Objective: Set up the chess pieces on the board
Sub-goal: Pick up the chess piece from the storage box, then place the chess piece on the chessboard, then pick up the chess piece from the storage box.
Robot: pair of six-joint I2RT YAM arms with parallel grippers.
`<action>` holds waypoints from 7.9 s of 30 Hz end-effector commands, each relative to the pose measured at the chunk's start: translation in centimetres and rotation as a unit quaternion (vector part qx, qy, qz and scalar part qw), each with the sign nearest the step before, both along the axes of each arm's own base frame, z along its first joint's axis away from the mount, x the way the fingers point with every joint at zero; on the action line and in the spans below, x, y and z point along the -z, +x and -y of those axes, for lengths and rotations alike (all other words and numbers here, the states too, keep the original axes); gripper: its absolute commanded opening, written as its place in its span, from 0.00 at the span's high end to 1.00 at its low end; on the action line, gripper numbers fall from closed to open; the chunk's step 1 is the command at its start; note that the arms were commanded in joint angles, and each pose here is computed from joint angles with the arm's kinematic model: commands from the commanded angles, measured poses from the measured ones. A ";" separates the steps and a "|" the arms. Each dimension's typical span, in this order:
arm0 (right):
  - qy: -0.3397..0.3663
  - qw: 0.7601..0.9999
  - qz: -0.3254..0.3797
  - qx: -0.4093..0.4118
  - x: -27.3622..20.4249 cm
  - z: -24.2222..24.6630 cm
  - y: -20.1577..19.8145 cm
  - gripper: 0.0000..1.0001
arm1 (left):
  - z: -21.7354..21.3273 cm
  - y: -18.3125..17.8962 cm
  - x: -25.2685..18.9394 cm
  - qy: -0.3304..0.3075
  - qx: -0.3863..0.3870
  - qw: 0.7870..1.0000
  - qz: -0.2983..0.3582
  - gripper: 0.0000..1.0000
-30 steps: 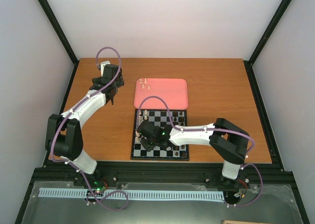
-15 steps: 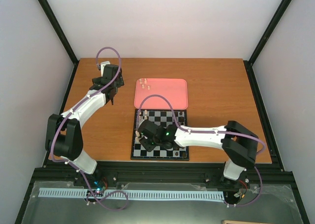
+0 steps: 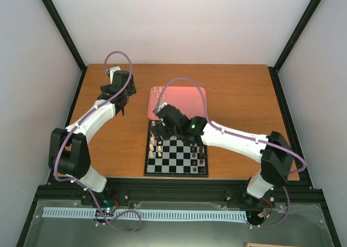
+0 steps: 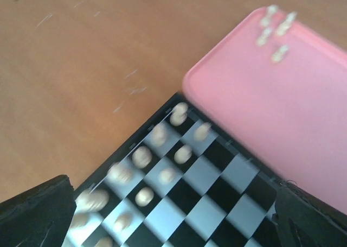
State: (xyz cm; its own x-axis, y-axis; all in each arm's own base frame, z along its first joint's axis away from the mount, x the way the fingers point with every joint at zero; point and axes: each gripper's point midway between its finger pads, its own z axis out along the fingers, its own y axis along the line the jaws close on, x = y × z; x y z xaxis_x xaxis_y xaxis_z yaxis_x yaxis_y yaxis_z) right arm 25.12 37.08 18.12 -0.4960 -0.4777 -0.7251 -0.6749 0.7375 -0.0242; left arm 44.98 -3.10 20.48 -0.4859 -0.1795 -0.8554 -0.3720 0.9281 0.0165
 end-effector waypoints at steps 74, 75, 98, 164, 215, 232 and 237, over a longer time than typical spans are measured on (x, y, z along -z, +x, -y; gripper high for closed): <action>0.084 0.994 -0.020 0.066 12.6 -2.8 33.3 0.95 | 1.4 0.7 -1.3 0.000 0.014 1.000 0.018 0.00; 0.085 0.994 -0.018 0.063 12.4 -2.9 33.3 0.97 | 1.4 0.7 -1.3 0.000 0.013 1.000 0.017 0.00; 0.122 0.989 0.086 0.011 -4.5 -1.2 24.9 0.97 | 1.3 0.8 -1.1 0.006 0.012 1.000 0.014 0.00; 0.021 0.995 -0.017 -0.095 12.1 -5.2 -10.2 0.97 | 1.2 0.5 -1.3 0.005 0.013 1.000 0.015 0.00; 0.026 0.998 0.058 0.020 0.2 -1.6 1.6 0.50 | 1.2 -0.3 -2.4 -0.003 0.017 1.000 0.026 0.00; -0.012 0.997 -0.003 0.081 7.7 -0.8 21.7 0.63 | 1.4 0.0 -2.0 -0.009 0.019 0.999 0.027 0.00; -0.010 0.998 -0.018 0.067 9.9 -1.5 23.7 0.63 | 1.3 0.2 -1.8 -0.004 0.015 1.000 0.023 0.00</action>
State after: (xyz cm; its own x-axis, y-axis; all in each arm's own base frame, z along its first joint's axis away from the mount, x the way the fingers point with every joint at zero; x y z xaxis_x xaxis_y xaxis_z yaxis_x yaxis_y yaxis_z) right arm 48.33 37.51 9.49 -0.5823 -0.3837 -0.7168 -0.5205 0.8532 -0.0339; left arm 44.62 -4.00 21.80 -0.4640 -0.1778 -0.8678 -0.3476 0.9376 -0.0063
